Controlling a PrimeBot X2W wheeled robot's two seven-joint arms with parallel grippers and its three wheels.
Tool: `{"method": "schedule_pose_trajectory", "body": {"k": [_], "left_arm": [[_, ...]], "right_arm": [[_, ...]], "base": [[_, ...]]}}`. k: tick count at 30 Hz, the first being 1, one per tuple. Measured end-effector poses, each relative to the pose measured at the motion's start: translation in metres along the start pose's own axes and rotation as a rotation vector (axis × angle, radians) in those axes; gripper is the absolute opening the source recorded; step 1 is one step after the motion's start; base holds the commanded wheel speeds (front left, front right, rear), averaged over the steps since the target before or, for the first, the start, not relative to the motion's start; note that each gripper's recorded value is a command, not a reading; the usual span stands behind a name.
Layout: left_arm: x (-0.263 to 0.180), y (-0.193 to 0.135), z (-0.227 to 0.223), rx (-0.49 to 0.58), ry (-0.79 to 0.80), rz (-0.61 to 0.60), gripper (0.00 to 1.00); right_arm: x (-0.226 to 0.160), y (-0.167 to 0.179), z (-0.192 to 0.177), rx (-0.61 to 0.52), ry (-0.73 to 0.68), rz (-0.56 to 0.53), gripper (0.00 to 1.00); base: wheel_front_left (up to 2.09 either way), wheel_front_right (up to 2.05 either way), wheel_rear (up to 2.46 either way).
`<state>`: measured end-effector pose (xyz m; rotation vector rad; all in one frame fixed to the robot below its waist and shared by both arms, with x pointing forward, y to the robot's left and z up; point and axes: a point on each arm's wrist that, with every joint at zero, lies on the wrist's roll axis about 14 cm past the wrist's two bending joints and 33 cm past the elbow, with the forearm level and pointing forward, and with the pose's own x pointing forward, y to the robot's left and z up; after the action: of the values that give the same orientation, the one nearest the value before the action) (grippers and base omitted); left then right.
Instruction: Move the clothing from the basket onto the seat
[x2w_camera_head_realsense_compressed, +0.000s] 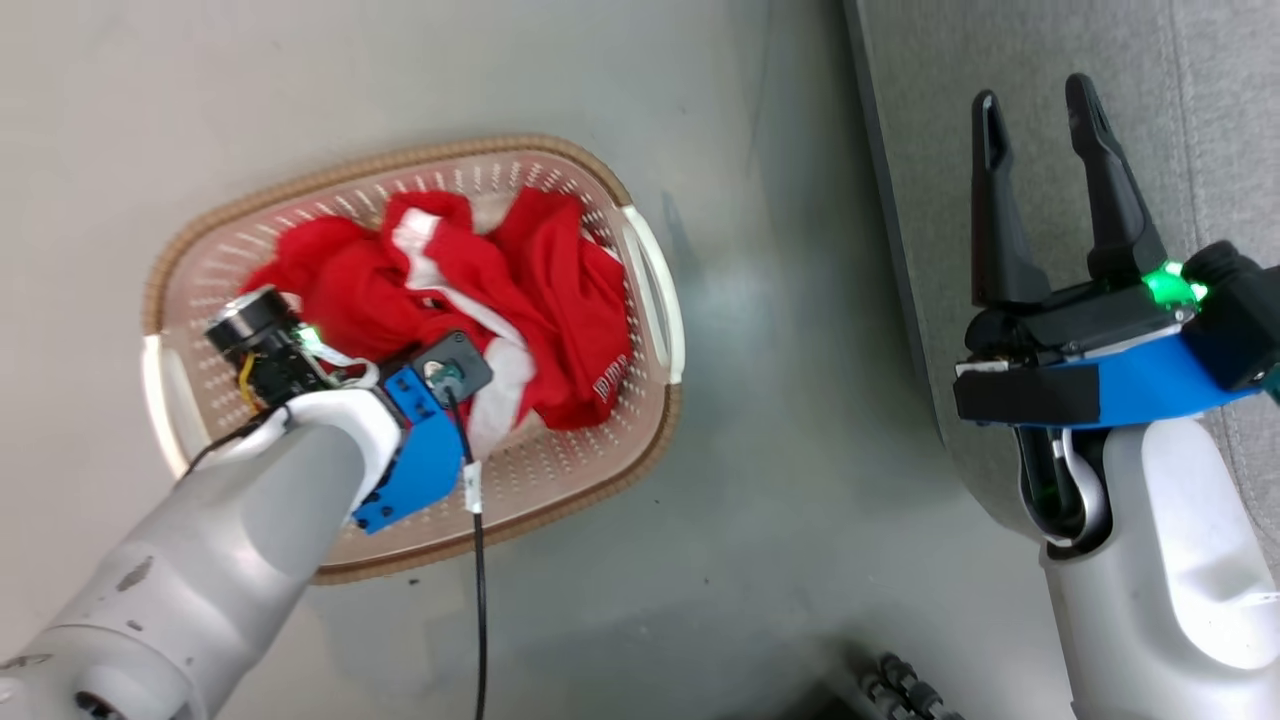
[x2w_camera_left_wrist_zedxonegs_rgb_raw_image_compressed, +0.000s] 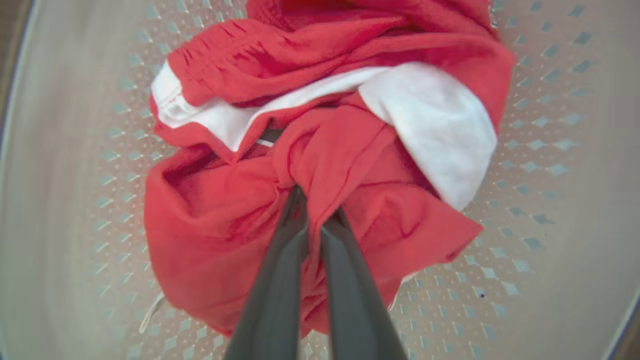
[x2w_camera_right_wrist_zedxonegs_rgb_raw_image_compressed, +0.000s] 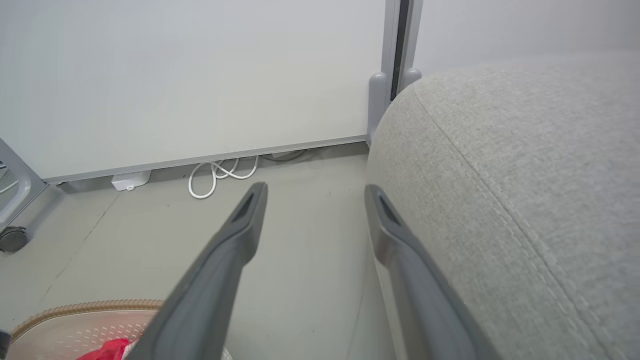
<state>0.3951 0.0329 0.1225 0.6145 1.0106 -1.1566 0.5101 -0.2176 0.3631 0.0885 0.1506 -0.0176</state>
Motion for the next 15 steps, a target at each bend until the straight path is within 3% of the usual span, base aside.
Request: {"method": "schedule_pose_trajectory", "body": {"k": [15], "left_arm": [[-0.085,0.016,0.087,-0.057,-0.316,0.164,0.00]], "right_arm": [[-0.026,0.025,0.055,0.003,-0.096,0.047,1.00]], "base": [[0.00,0.00,0.00]]}}
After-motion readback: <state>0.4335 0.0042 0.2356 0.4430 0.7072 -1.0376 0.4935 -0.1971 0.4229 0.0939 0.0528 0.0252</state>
